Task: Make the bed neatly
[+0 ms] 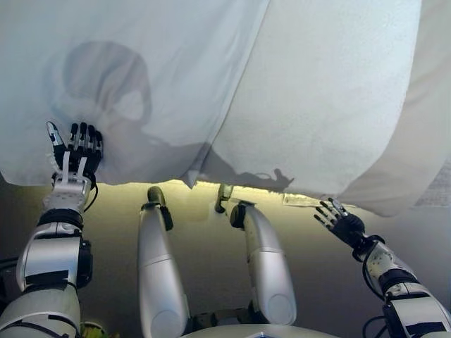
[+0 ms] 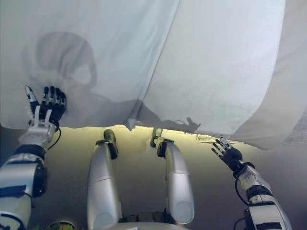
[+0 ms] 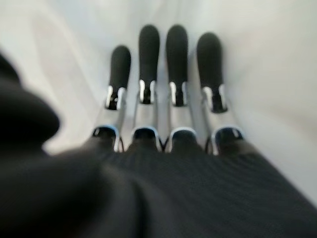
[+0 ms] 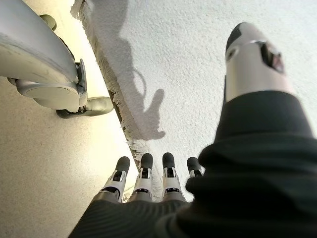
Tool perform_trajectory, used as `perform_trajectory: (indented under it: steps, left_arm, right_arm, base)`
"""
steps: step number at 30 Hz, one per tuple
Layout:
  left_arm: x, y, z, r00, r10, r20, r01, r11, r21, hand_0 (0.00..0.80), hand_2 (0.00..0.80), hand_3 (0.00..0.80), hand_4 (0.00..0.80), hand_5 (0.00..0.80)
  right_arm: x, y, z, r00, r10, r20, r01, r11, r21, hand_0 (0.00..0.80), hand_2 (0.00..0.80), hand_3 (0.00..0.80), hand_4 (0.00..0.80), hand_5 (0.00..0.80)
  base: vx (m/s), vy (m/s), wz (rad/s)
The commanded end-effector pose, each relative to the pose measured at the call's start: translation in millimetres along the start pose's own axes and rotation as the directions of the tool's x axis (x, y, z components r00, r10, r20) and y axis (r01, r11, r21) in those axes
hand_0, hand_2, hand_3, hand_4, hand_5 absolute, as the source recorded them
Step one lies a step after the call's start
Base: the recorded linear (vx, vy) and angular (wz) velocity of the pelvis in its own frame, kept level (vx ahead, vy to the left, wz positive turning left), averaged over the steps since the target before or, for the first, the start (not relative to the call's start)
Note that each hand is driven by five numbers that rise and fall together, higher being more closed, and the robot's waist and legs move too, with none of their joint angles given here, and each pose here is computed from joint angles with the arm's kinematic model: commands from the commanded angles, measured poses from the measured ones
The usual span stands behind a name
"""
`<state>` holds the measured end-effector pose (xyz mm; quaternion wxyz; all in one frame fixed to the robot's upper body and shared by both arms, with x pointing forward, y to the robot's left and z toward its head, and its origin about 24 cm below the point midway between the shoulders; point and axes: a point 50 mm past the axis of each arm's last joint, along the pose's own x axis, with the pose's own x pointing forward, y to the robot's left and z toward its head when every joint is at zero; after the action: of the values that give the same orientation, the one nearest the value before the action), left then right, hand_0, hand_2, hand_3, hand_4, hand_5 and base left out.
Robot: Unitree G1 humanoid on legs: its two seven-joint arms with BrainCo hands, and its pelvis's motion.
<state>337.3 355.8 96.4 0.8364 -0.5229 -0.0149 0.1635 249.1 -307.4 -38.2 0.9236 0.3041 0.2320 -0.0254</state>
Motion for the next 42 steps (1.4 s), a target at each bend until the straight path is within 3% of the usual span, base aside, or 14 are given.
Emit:
perform_trajectory:
  steps: [1, 15, 21, 32, 42]
  left_arm:
    - [-6, 9, 18, 0.995, 0.100, -0.029, -0.097, 0.991, 0.087, 0.000, 0.000, 0.000, 0.000, 0.000]
    - [-15, 43, -10, 0.983, 0.170, -0.073, -0.170, 0.985, 0.010, 0.000, 0.000, 0.000, 0.000, 0.000]
    - [-26, 67, -24, 0.972, 0.211, -0.107, -0.206, 0.977, 0.055, 0.000, 0.000, 0.000, 0.000, 0.000]
    - [-93, 162, -80, 0.851, 0.469, -0.235, -0.464, 0.882, 0.080, 0.000, 0.000, 0.000, 0.000, 0.000]
    - [-154, 210, -116, 0.730, 0.593, -0.339, -0.583, 0.800, 0.142, 0.000, 0.000, 0.000, 0.000, 0.000]
  right_arm:
    - [-9, -12, 14, 0.999, -0.033, 0.027, 0.034, 0.999, -0.012, 0.000, 0.000, 0.000, 0.000, 0.000]
    - [3, 7, -3, 0.999, 0.033, 0.031, -0.034, 0.999, 0.017, 0.000, 0.000, 0.000, 0.000, 0.000]
    - [8, 15, -14, 0.999, 0.043, 0.033, -0.044, 0.998, 0.041, 0.000, 0.000, 0.000, 0.000, 0.000]
    - [-7, -3, -43, 1.000, -0.009, 0.019, 0.007, 0.996, 0.091, 0.000, 0.000, 0.000, 0.000, 0.000]
    - [-27, -25, -65, 0.998, -0.064, -0.030, 0.066, 0.993, 0.096, 0.000, 0.000, 0.000, 0.000, 0.000]
  base:
    - [-0.016, 0.006, -0.13]
    - [-0.016, -0.049, -0.02]
    - [-0.006, -0.089, 0.05]
    - [0.026, -0.075, 0.02]
    - [0.065, -0.048, 0.02]
